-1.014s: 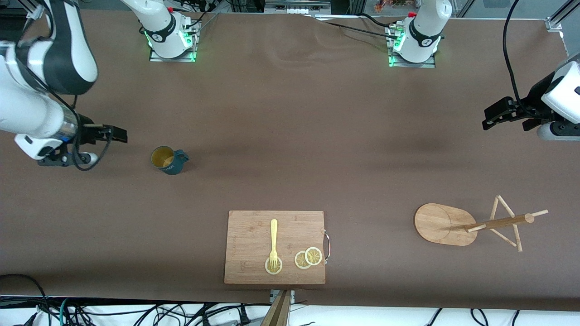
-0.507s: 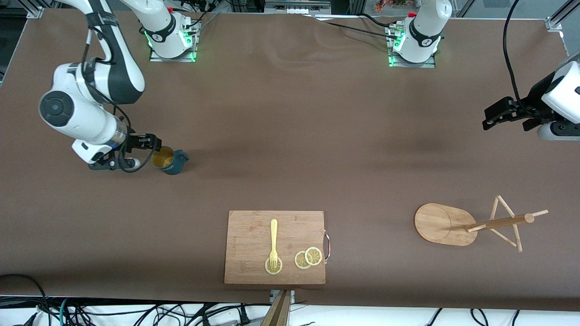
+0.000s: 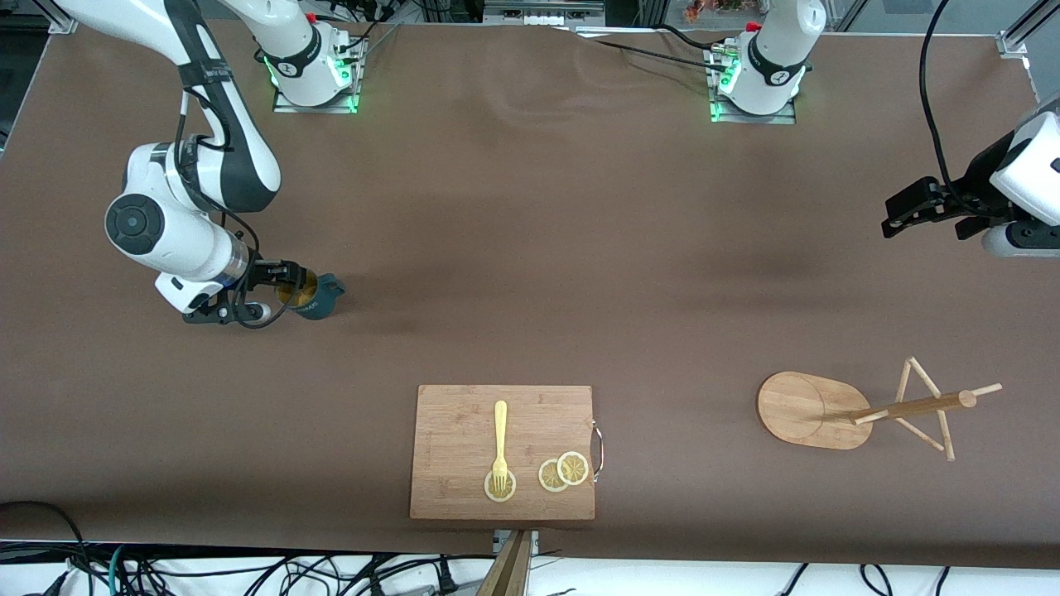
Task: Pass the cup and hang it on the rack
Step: 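Lower the right gripper over the teal mug and grasp its rim, then carry the teal mug with the right gripper to the table middle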
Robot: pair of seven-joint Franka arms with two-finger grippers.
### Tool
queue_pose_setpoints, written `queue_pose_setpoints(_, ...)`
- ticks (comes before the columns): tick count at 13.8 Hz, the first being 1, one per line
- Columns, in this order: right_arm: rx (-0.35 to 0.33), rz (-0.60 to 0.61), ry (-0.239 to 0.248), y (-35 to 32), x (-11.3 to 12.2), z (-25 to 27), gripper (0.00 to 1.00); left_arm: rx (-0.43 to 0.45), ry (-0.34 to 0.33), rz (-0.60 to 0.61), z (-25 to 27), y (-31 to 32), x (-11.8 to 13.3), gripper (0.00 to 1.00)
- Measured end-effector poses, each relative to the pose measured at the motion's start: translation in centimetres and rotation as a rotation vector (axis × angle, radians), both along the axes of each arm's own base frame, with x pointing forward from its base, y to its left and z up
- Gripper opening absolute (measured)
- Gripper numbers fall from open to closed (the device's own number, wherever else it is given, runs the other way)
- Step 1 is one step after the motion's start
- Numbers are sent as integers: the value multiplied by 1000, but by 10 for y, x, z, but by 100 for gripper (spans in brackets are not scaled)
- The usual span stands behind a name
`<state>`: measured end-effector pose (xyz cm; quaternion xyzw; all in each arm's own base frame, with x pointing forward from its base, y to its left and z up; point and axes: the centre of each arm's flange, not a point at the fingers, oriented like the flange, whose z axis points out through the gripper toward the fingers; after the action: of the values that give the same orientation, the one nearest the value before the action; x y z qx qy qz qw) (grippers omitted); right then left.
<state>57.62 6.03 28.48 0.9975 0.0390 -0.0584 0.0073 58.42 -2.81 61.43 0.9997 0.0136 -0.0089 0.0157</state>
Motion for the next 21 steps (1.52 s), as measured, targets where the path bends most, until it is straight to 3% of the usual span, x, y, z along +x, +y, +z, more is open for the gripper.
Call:
queue_pose_setpoints(2, -1, 23, 2, -12, 2, -7, 98, 0, 0, 0, 0, 0, 0, 100)
queue_pose_setpoints(5, -3, 26, 2, -19, 1, -18, 84, 0, 0, 0, 0, 0, 0, 100)
queue_pose_setpoints(12, -4, 30, 1, -17, 3, -53, 6, 0, 0, 0, 0, 0, 0, 100)
queue_pose_setpoints(17, -1, 36, -20, -15, 18, -34, 5, 0, 0, 0, 0, 0, 0, 100)
queue_pose_setpoints(21, 0, 60, 34, 4, 43, 28, 5, 0, 0, 0, 0, 0, 0, 100)
